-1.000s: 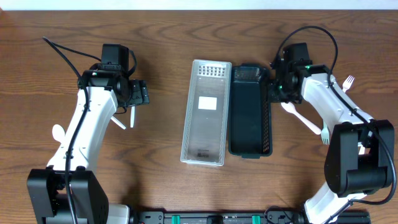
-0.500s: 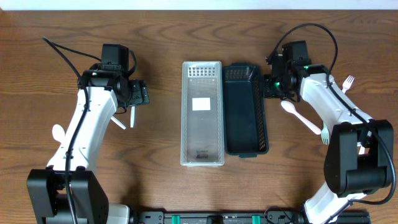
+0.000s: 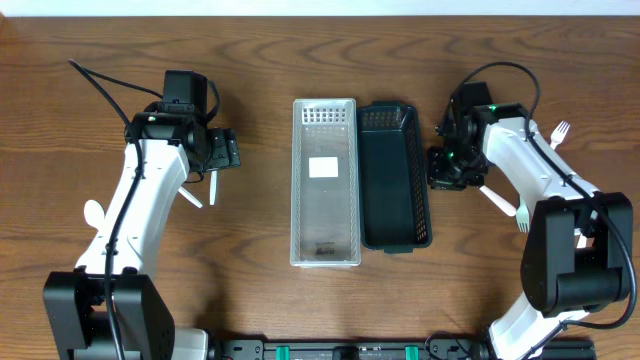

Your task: Pack container

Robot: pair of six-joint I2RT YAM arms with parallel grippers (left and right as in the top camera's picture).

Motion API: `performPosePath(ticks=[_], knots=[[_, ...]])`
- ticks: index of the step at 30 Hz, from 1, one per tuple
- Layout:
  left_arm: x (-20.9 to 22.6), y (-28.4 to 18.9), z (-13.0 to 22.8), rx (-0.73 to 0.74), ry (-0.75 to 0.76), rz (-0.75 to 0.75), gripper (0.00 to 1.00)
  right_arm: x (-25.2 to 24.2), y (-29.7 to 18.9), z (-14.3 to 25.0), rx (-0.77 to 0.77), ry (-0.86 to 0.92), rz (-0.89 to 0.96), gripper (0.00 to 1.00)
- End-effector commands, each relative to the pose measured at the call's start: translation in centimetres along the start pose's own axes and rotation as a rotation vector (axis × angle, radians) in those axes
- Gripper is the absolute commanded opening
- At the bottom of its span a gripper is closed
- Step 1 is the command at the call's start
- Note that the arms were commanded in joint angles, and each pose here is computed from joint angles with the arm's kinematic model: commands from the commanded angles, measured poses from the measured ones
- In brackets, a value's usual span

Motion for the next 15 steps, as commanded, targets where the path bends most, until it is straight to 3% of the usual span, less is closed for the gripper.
performPosePath(ticks=[1,6,15], knots=[[0.1,-0.3,-0.6,-0.015,0.005,-0.006,0.9,2.6,0.0,0.5,0.029,-0.029,-0.096,0.08],[0.1,-0.3,-0.6,-0.015,0.005,-0.006,0.9,5.6,-0.2,1.2,0.054,-0.13,-0.247,0.09],[0.1,-0.3,-0.6,-0.015,0.005,-0.006,0.9,3.9,0.1,-0.3,-0.014,-0.096,-0.139,0.11]])
Point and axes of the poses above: each gripper's point midway between its finger pads, its own y axis out along the fingers, its own x axis along the line the jaws close on, z = x × y, the point moved 3 cm from there along -y, back along the fingers, and after that the axes turned 2 degrees about -y, right-handed, at the moved point
